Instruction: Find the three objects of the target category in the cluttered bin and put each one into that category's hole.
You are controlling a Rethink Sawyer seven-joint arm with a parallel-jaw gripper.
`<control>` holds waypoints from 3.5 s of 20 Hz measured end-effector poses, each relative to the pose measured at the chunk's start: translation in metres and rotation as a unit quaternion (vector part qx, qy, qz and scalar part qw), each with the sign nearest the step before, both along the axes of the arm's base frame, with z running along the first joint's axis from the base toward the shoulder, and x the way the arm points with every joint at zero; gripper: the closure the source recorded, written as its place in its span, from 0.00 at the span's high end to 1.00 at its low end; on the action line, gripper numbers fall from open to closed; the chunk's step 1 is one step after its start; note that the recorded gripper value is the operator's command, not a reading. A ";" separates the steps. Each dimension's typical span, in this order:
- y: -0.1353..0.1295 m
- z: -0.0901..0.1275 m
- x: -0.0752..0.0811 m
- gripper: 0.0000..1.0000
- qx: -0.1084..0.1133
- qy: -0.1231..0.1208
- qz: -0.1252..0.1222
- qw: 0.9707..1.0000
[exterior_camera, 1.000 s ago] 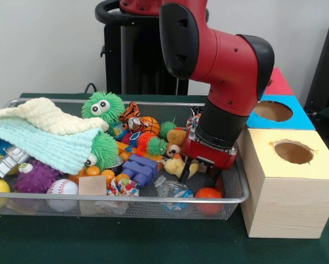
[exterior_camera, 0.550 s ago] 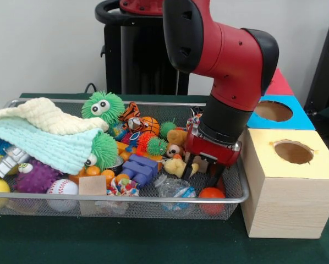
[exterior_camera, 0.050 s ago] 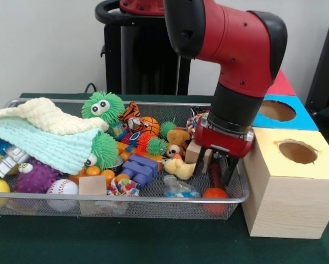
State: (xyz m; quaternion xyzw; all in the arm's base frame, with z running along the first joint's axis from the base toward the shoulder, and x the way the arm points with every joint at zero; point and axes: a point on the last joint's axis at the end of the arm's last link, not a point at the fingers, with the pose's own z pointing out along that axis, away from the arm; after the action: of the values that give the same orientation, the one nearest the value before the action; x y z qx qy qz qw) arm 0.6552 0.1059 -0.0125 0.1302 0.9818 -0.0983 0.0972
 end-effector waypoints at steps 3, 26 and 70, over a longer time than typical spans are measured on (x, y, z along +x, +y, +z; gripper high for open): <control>-0.004 0.012 0.003 1.00 0.009 -0.006 -0.008 1.000; 0.000 0.032 0.027 1.00 0.064 -0.026 -0.026 0.997; -0.142 0.063 0.052 1.00 0.078 -0.057 -0.049 0.994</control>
State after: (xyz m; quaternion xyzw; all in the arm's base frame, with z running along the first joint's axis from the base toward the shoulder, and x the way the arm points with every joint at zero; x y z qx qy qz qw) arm 0.7067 -0.0359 0.0505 0.1911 0.9717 -0.0189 0.1377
